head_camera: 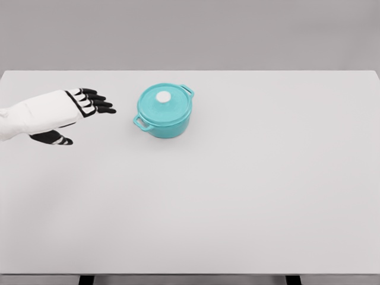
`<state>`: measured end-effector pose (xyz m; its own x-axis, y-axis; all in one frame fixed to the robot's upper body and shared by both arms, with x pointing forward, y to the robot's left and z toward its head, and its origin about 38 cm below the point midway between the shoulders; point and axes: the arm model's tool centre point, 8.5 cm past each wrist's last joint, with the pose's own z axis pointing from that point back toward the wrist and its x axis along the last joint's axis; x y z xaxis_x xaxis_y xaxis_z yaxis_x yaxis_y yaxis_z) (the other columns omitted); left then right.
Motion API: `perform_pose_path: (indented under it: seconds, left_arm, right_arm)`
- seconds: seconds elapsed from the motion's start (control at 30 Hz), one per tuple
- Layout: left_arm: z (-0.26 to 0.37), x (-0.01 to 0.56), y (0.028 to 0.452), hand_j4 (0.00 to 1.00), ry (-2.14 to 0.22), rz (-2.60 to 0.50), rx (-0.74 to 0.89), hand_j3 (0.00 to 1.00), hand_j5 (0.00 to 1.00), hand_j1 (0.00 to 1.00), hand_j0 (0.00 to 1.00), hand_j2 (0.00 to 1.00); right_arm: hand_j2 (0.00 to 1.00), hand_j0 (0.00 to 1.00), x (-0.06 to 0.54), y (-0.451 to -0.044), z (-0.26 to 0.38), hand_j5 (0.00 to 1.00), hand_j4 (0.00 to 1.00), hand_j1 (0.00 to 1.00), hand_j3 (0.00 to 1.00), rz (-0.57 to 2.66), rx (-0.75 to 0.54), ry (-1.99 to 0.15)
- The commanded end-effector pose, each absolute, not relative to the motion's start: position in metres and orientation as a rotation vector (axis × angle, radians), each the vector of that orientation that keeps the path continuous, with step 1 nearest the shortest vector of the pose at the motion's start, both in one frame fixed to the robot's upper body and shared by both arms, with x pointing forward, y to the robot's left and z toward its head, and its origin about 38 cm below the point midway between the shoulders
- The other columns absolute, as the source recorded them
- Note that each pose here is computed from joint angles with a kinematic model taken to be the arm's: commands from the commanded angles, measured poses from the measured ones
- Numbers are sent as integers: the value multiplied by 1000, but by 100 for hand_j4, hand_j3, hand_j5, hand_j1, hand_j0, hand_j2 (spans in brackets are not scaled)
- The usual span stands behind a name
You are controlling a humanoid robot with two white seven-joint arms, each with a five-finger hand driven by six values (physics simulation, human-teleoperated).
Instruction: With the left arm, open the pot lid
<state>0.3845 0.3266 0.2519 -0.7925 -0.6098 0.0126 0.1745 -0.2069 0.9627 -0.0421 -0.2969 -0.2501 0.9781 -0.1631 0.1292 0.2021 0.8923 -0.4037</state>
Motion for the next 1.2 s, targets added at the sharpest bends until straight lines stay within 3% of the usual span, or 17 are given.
perform_pose_path:
  seconds: [0.0, 0.1, 0.17, 0.3, 0.37, 0.47, 0.57, 0.7, 0.83, 0.93, 1.17]
  left_arm:
    - [253, 382, 322, 100, -1564, -2050, 506, 100, 100, 100, 100, 100]
    - [254, 383, 328, 100, -1475, -2094, 489, 100, 100, 100, 100, 100]
    - [285, 388, 342, 100, -1478, -2091, 613, 100, 100, 100, 100, 100]
    - [286, 403, 308, 100, -1581, -2088, 572, 100, 100, 100, 100, 100]
    - [284, 420, 275, 100, -1554, -2183, 667, 100, 100, 100, 100, 100]
    - [275, 459, 287, 100, -1554, -2029, 620, 100, 100, 100, 100, 100]
    - [277, 462, 270, 100, -1588, -2036, 619, 100, 100, 100, 100, 100]
    - [257, 465, 213, 100, -1653, -2078, 530, 100, 100, 100, 100, 100]
    - [259, 468, 197, 100, -1643, -2128, 552, 100, 100, 100, 100, 100]
    - [245, 486, 177, 100, -1594, -2153, 481, 100, 100, 100, 100, 100]
    - [241, 496, 169, 100, -1566, -2151, 486, 100, 100, 100, 100, 100]
  right_arm:
    - [100, 100, -42, -298, -250, 100, 100, 100, 100, -197, -439, -92]
    - [100, 100, -43, -297, -250, 100, 100, 100, 100, -189, -428, -94]
    - [100, 100, -41, -297, -250, 100, 100, 100, 100, -192, -426, -97]
    - [100, 100, -41, -297, -250, 100, 100, 100, 100, -194, -427, -98]
    - [100, 100, -42, -297, -250, 100, 100, 100, 100, -194, -427, -97]
    - [100, 100, -42, -297, -250, 100, 100, 100, 100, -194, -427, -97]
    - [100, 100, -40, -297, -250, 100, 100, 100, 100, -189, -426, -100]
    - [100, 100, -40, -297, -250, 100, 100, 100, 100, -189, -426, -99]
    - [100, 100, -41, -297, -250, 100, 100, 100, 100, -192, -427, -99]
    - [100, 100, -41, -297, -250, 100, 100, 100, 100, -189, -426, -97]
    - [100, 100, -42, -297, -250, 100, 100, 100, 100, -191, -426, -97]
